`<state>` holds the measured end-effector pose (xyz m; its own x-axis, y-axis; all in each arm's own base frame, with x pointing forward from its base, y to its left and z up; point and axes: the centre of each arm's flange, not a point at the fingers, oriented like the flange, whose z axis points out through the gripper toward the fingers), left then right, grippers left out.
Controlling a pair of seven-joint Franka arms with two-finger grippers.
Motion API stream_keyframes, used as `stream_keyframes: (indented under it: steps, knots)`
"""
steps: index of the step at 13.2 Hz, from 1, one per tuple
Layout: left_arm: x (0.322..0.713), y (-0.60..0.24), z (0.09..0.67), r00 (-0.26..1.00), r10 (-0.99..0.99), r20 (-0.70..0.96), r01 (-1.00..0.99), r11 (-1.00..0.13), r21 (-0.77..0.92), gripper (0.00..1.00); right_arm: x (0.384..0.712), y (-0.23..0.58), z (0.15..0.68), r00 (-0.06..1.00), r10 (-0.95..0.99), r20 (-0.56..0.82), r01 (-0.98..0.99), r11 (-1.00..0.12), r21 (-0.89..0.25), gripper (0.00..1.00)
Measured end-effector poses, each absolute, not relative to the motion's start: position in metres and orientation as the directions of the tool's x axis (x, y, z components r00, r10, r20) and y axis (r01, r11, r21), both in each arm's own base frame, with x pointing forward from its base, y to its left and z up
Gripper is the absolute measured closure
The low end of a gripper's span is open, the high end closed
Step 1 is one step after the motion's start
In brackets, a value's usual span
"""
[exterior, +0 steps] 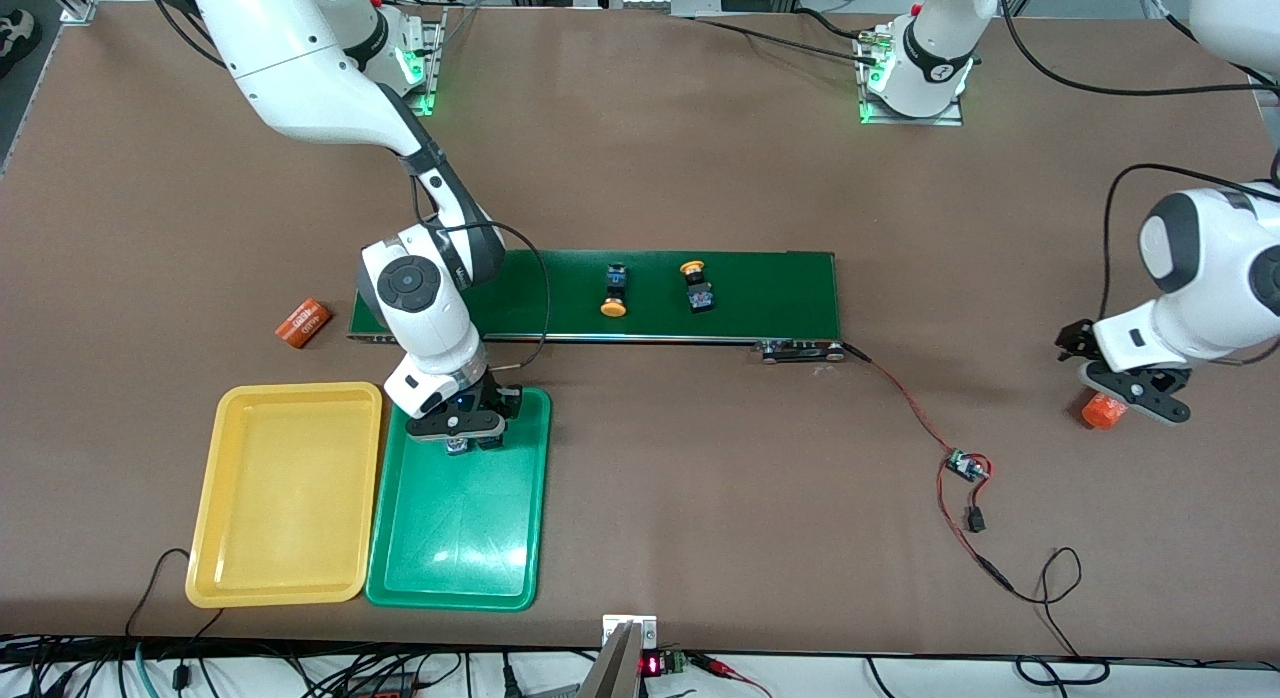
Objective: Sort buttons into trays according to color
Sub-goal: 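Drop the green button into the green tray while the left gripper grasps cylinder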
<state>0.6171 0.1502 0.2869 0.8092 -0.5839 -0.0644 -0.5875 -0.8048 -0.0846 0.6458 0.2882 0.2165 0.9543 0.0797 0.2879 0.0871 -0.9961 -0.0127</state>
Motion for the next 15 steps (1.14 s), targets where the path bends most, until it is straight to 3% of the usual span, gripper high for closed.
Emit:
stream_keyframes:
  steps: [1,4,5,8,11,13,15]
  knots:
    - [0.621,0.164,0.280,0.788,-0.612,-0.068,-0.616,-0.784,-0.078,0.00,0.646,0.289,0.217,0.954,0.080,0.290,0.088,-0.996,-0.014,0.48]
    - [0.624,0.193,0.245,0.760,-0.648,-0.057,-0.650,-0.756,-0.074,0.00,0.648,0.289,0.221,0.951,0.079,0.298,0.088,-0.996,-0.017,0.12]
    - [0.623,0.200,0.235,0.752,-0.658,-0.050,-0.659,-0.748,-0.077,0.00,0.648,0.290,0.222,0.950,0.079,0.301,0.088,-0.996,-0.018,0.05]
    - [0.621,0.221,0.212,0.732,-0.681,-0.017,-0.678,-0.727,-0.104,0.00,0.646,0.293,0.231,0.949,0.083,0.305,0.093,-0.995,-0.019,0.00]
    - [0.619,0.223,0.187,0.755,-0.655,0.007,-0.653,-0.754,-0.073,0.00,0.622,0.284,0.243,0.971,0.089,0.223,0.085,-0.996,0.028,0.00]
    - [0.613,0.231,0.173,0.788,-0.615,0.024,-0.614,-0.788,-0.045,0.06,0.600,0.283,0.264,0.989,0.056,0.135,0.048,-0.997,0.059,0.00]
    - [0.615,0.234,0.174,0.793,-0.609,0.031,-0.607,-0.793,-0.049,0.27,0.571,0.304,0.287,0.998,0.000,0.062,-0.003,-0.999,0.036,0.00]
